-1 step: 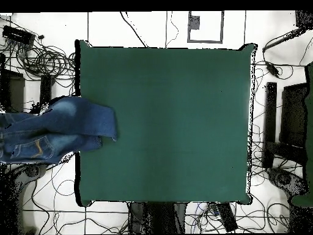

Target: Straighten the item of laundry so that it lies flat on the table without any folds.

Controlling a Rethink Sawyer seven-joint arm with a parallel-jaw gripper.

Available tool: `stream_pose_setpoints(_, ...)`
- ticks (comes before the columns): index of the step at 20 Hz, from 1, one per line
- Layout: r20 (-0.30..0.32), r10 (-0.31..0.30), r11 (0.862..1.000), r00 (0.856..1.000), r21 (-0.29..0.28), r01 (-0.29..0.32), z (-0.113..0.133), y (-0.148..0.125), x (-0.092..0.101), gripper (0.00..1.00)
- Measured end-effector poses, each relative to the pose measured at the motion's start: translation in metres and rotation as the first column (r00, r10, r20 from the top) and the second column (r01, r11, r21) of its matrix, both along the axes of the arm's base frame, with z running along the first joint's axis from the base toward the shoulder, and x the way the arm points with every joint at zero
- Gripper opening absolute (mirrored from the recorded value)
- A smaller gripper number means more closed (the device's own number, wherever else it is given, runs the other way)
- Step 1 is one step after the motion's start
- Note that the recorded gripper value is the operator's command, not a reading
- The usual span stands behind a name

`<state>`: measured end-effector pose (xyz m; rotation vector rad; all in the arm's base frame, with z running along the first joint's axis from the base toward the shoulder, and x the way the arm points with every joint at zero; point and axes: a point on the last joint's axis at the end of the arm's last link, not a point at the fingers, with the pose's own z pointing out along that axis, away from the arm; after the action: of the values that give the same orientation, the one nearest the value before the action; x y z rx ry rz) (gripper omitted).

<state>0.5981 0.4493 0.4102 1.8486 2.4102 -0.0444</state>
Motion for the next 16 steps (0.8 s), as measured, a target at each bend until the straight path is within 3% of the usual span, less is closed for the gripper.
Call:
stream_pose_setpoints(7, 0.003, 0.014, 1.000, 1.000, -0.014, -0.014, -0.016, 0.001, 0.002, 0.00)
stream_pose_setpoints(16, -0.005, 0.053, 0.999, 0.999, -0.006, -0.053, -0.002, 0.021, -0.001, 0.00)
